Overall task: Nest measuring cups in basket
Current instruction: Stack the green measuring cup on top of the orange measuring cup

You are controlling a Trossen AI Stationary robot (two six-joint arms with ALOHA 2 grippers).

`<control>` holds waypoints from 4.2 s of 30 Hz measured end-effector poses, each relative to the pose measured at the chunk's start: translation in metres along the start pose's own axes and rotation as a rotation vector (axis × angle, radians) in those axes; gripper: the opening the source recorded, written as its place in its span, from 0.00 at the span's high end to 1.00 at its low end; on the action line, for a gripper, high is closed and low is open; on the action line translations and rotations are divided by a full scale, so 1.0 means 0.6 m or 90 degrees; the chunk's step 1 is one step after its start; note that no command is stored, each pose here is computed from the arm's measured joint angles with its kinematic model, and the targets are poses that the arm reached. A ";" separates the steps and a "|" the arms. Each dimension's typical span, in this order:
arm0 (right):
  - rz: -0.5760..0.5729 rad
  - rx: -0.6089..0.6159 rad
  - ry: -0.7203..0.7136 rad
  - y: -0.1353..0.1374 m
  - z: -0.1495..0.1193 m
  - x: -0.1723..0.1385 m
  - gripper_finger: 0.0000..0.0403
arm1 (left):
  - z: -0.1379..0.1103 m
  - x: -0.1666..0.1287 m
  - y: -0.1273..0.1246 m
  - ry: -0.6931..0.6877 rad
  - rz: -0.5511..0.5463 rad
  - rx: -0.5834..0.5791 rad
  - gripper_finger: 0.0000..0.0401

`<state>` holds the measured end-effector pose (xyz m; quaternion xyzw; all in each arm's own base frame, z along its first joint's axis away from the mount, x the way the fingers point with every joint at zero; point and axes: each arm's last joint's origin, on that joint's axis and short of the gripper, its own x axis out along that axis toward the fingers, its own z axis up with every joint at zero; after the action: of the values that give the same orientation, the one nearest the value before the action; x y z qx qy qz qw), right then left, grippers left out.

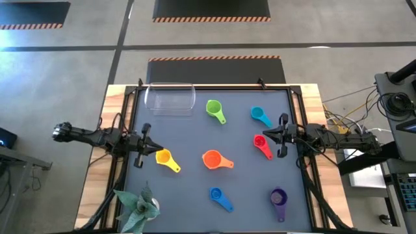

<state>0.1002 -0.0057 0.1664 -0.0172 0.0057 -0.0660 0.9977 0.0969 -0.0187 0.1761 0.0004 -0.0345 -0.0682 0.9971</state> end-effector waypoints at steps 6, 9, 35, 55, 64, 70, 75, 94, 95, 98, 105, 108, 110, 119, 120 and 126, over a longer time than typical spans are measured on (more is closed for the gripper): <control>0.000 -0.001 0.000 0.000 0.000 0.000 0.98 | 0.052 -0.009 0.002 -0.211 0.002 -0.095 1.00; 0.000 0.000 0.000 0.000 0.000 0.000 0.98 | 0.071 -0.017 0.003 -0.292 -0.017 -0.167 1.00; 0.000 0.000 0.000 0.000 0.000 0.000 0.98 | 0.224 0.250 0.003 0.105 0.286 -0.135 1.00; 0.000 -0.001 0.000 0.000 0.000 0.000 0.98 | 0.211 0.440 0.140 0.481 0.397 -0.032 1.00; 0.000 -0.001 0.000 0.000 0.000 0.000 0.98 | 0.114 0.410 0.214 0.525 0.378 -0.137 1.00; 0.000 0.000 0.000 0.000 0.000 0.000 0.98 | 0.069 0.388 0.236 0.526 0.343 -0.187 0.99; 0.000 0.000 0.000 0.000 0.000 0.000 0.98 | 0.061 0.386 0.241 0.524 0.361 -0.106 0.90; 0.000 -0.001 0.000 0.000 0.000 0.000 0.98 | 0.010 0.472 0.278 0.623 0.362 -0.006 0.43; 0.000 -0.001 0.000 0.000 0.000 0.000 0.98 | 0.003 0.481 0.282 0.644 0.359 0.000 0.42; 0.000 0.000 0.000 0.000 0.000 0.000 0.98 | -0.022 0.501 0.296 0.727 0.360 0.028 0.40; 0.000 -0.001 0.000 0.000 0.000 0.000 0.98 | -0.069 0.530 0.320 0.868 0.349 0.078 0.42; 0.000 -0.001 0.000 0.000 0.000 0.000 0.98 | -0.084 0.539 0.326 0.884 0.345 0.082 0.44; 0.000 0.000 0.000 0.000 0.000 0.000 0.98 | -0.089 0.543 0.329 0.888 0.344 0.084 0.46; 0.000 0.000 0.000 0.000 0.000 0.000 0.98 | -0.091 0.540 0.327 0.914 0.331 0.084 0.78; 0.000 -0.001 0.000 0.000 0.000 0.000 0.98 | -0.090 0.538 0.327 0.921 0.330 0.084 0.84; 0.000 -0.001 0.000 0.000 0.000 0.000 0.98 | -0.063 0.525 0.317 0.953 0.323 0.083 0.98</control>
<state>0.1002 -0.0057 0.1665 -0.0179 0.0055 -0.0660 0.9976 0.4364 0.1265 0.1613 0.0963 0.6425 0.1820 0.7381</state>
